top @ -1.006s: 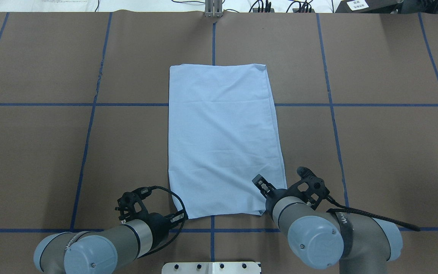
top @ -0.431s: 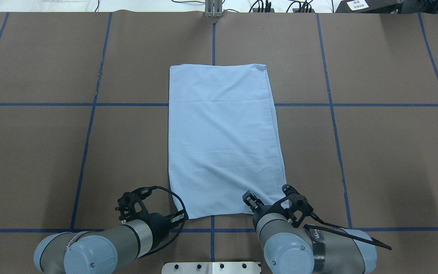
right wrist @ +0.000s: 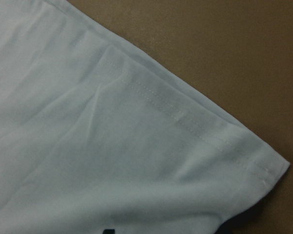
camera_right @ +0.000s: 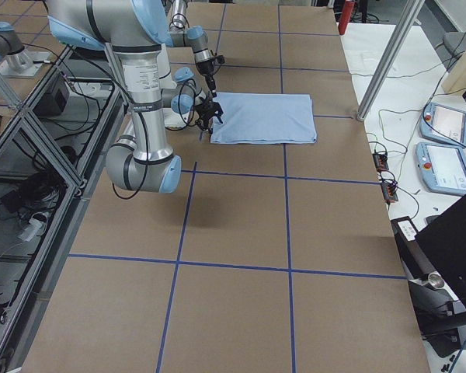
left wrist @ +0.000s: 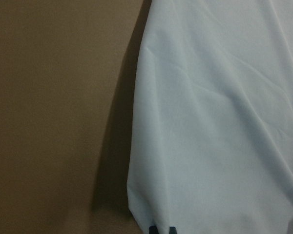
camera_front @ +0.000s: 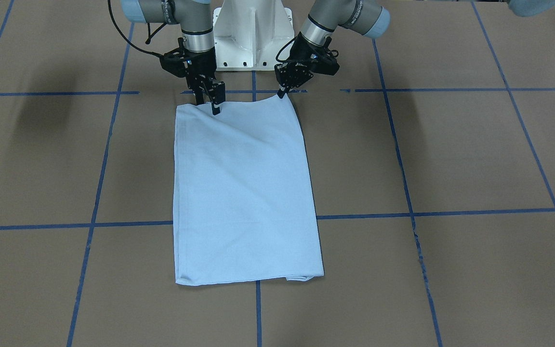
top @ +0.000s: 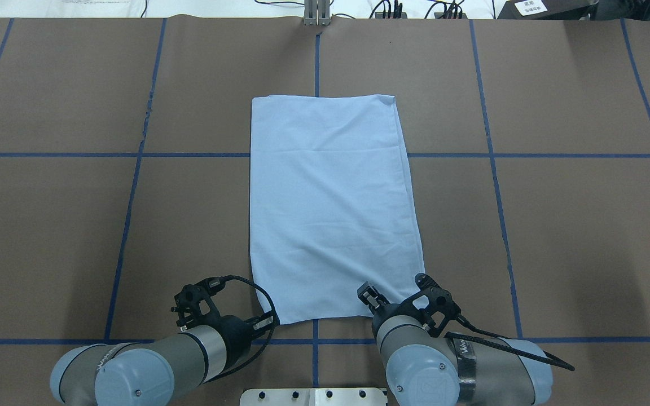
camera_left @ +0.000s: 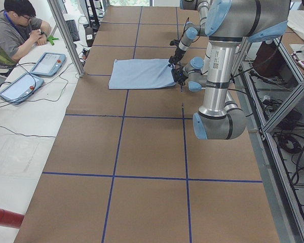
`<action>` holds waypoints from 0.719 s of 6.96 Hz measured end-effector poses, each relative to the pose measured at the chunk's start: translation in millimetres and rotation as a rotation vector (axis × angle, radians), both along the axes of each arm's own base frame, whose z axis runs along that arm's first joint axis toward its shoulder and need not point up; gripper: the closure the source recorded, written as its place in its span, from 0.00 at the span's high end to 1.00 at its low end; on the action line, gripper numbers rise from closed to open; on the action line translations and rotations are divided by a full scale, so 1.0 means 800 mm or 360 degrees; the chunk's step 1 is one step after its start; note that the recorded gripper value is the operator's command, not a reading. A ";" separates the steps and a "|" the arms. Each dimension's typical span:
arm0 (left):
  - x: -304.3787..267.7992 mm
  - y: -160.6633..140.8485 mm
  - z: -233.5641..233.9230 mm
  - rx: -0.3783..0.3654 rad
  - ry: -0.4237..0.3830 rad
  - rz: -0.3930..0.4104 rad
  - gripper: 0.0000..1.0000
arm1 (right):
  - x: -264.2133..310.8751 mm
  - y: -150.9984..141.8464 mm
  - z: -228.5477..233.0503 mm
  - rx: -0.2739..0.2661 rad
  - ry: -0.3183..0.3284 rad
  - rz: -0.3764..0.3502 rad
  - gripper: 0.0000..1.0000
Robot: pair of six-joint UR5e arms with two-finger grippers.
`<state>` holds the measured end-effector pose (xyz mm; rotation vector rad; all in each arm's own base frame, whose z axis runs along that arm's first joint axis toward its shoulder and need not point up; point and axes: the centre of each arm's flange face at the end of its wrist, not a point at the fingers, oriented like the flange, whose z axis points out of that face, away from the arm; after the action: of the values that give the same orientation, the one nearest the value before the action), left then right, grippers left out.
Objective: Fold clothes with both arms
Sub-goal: 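Lower both grippers and grasp the near shirt corners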
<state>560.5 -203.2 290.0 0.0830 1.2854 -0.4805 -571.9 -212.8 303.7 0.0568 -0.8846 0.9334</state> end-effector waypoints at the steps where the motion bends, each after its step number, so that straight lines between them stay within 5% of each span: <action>1: 0.000 0.000 0.000 0.0000 0.0000 0.0000 0.00 | -0.001 -0.005 -0.007 0.0007 -0.0016 0.0018 0.52; 5: 0.000 0.000 -0.001 0.0002 0.0006 0.0000 0.00 | 0.000 -0.014 -0.014 0.0016 -0.0025 0.0043 0.58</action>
<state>560.5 -203.2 289.0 0.0833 1.2893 -0.4803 -571.9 -224.3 292.7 0.0698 -0.9050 0.9557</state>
